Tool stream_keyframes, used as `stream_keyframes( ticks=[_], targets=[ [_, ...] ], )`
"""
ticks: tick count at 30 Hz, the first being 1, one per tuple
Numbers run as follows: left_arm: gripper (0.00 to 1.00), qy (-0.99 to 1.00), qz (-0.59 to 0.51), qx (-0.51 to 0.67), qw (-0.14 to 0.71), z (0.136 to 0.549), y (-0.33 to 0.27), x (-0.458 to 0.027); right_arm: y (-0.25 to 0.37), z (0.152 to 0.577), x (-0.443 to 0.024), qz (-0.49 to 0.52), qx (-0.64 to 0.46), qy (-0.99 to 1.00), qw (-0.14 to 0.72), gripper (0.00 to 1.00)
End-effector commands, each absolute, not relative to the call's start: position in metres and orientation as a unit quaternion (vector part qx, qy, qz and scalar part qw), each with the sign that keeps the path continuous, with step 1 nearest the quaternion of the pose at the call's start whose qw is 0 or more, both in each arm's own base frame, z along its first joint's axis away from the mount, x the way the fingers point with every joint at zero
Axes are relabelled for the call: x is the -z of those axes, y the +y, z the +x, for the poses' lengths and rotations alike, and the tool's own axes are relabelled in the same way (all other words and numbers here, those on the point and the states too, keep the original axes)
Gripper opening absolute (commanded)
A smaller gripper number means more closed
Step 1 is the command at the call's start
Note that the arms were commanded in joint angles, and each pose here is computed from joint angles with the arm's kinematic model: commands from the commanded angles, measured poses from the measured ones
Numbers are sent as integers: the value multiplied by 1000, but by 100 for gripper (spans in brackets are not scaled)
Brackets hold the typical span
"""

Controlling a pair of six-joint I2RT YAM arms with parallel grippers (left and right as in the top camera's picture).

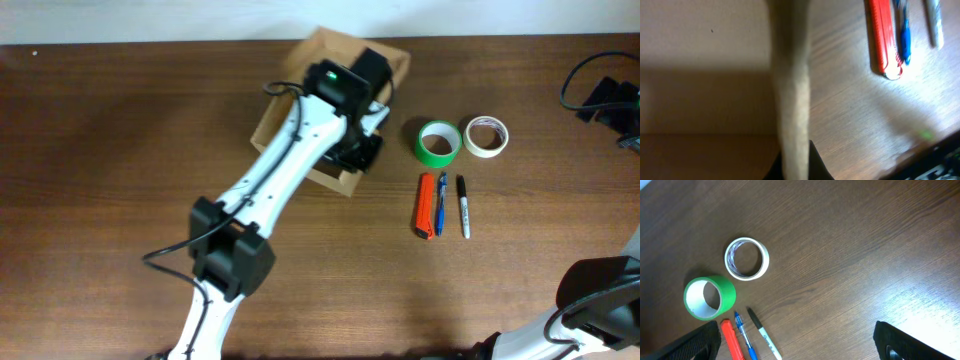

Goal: Pack container
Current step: 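Slide the box with the left gripper next to the tape rolls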

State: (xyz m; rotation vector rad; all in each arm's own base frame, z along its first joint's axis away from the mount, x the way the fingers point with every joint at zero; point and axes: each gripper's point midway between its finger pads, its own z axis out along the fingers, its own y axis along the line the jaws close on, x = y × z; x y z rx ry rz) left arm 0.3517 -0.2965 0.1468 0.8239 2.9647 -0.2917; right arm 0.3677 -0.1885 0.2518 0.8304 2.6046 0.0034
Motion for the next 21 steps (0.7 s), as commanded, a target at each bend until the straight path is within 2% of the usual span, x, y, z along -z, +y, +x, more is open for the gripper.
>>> stream_keyframes(
  ticks=[1,6,15,21],
  targets=[
    [2,947,311,77,10,345,-310,-125,-187,371,-261,289,-2,932,216,99],
    [2,942,330,58,-12,334,-323,-98,-185,372,-261,288,-8,933,217,99],
    [2,954,295,27,-40,333,-326,-58,-185,372,-260,288,-10,933,216,99],
    [1,957,286,26,-40,336,-328,-49,-185,372,-260,288,-10,933,216,99]
  ],
)
